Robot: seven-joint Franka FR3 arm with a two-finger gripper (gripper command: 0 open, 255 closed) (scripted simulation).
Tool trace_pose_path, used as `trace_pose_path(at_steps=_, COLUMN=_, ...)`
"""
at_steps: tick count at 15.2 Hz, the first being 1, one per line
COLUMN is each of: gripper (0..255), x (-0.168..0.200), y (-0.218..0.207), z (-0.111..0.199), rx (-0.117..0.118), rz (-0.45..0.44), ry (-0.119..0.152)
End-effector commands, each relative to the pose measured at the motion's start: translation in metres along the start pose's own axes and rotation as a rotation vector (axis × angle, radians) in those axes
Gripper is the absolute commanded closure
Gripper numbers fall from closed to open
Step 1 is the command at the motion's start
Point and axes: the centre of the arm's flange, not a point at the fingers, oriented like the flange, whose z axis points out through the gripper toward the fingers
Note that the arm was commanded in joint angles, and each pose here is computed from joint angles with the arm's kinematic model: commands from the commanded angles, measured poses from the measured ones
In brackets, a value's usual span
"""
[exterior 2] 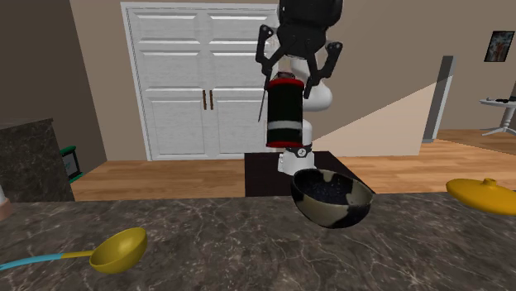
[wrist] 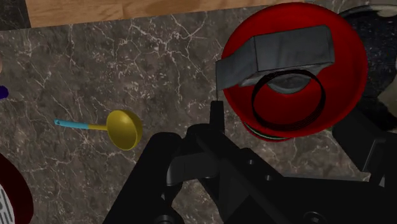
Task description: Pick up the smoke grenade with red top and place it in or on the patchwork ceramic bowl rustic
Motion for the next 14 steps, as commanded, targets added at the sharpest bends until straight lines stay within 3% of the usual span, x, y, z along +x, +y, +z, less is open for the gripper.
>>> trace_pose_path(at_steps=1, gripper=255, x=0.002, y=-0.026, z=-0.013, rx=0.0, rz=0.001, ry=0.0)
trace_pose_path(at_steps=8, gripper=255, x=0.009, y=-0.104, z=-0.049, rx=0.0, rz=0.001, ry=0.0)
trace_pose_path(at_steps=14, gripper=255, x=0.014, y=-0.111, z=-0.018, rx=0.0, rz=0.001, ry=0.0)
